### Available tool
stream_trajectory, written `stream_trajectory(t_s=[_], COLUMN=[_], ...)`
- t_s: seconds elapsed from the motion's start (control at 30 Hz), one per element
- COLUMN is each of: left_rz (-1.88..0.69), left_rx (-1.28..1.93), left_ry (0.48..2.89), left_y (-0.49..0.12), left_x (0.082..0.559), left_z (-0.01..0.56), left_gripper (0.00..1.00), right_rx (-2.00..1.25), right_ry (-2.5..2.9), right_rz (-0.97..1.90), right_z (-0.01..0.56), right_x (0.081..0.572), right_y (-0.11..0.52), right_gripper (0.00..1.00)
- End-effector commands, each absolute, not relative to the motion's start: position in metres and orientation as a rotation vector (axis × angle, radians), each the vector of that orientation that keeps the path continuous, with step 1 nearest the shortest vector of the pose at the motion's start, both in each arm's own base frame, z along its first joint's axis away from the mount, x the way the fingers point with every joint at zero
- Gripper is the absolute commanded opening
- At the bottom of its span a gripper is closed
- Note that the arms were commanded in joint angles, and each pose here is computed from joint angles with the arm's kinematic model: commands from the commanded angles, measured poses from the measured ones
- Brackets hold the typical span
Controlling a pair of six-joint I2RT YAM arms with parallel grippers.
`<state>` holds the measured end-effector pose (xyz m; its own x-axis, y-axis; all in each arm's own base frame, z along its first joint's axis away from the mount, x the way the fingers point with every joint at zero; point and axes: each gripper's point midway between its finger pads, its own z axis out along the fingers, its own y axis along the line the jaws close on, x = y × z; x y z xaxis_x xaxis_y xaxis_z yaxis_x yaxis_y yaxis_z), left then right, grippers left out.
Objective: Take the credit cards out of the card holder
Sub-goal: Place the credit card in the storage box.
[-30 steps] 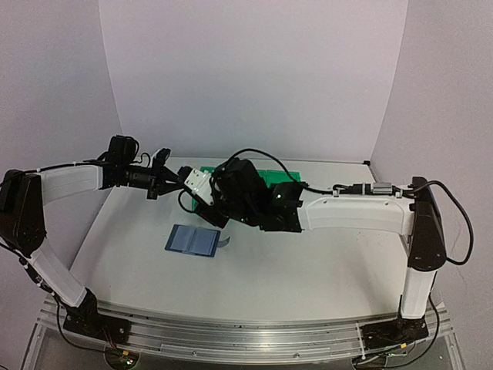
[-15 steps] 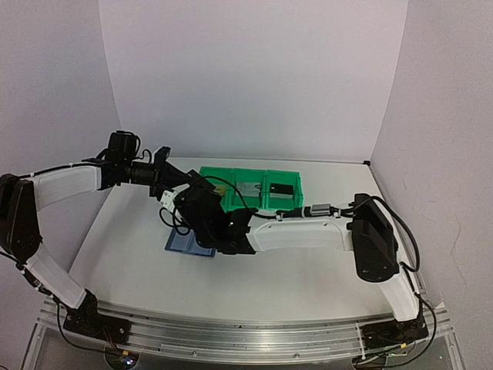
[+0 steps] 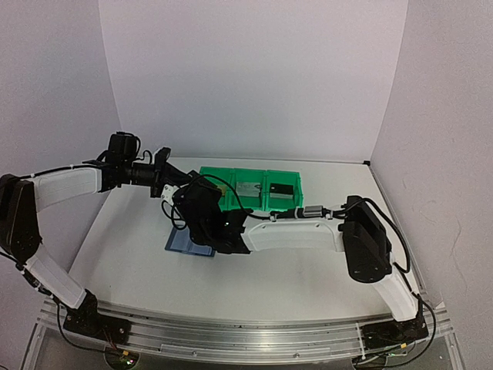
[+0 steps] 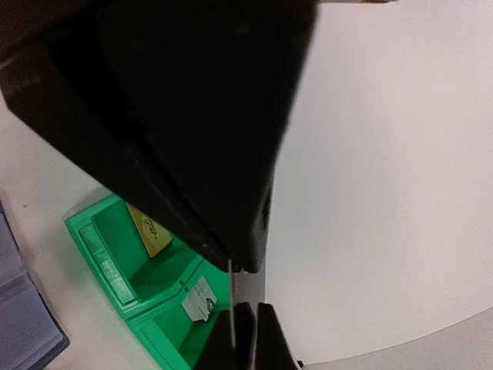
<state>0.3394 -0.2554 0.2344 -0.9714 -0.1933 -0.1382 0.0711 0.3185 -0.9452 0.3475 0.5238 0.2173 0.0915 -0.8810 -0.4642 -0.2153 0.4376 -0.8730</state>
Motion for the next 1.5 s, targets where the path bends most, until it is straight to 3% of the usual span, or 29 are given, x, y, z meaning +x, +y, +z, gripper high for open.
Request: stream_trajectory(t_s=[0.0, 0.27, 0.33, 0.47, 0.6, 1.03, 1.17, 1.33, 1.47], left_rz=[-1.726, -1.739, -1.746, -1.749, -1.706, -1.412, -1.206, -1.076, -1.001], left_rx=[-0.049, -0.028, -0.024, 0.040, 0.083, 0.363, 0.332, 0.286, 0.277], left_ry=[2.303, 2.322, 2.325, 2.307, 2.267, 2.093, 2.211, 2.347, 2.469], left_y=[-0.258, -0.260, -0.261, -0.263, -0.257, -0.220, -0.208, -0.203, -0.203], left_x=[0.333, 0.327, 0.327, 0.330, 0.338, 0.363, 0.385, 0.424, 0.457], left_z=[0.252, 0.247, 0.245, 0.244, 0.249, 0.260, 0.225, 0.206, 0.177], left_gripper=[0.00, 0.00, 0.05, 0.48, 0.61, 0.67, 0.70, 0.70, 0.70], right_rx=[-0.932, -0.900, -0.896, -0.906, -0.918, -1.281, -1.440, -1.448, -1.511], right_ry=[1.439, 1.458, 1.463, 1.468, 1.470, 1.401, 1.432, 1.502, 1.567], right_rz=[-0.653, -0.579, -0.552, -0.505, -0.470, -0.209, -0.244, -0.039, -0.047], right_z=[0.235, 0.246, 0.248, 0.249, 0.253, 0.281, 0.255, 0.253, 0.230], right_x=[0.363, 0.367, 0.368, 0.369, 0.370, 0.408, 0.418, 0.425, 0.436], right_y=[0.517, 0.507, 0.503, 0.494, 0.481, 0.377, 0.364, 0.347, 0.336], right_gripper=[0.00, 0.00, 0.00, 0.00, 0.00, 0.00, 0.00, 0.00, 0.00])
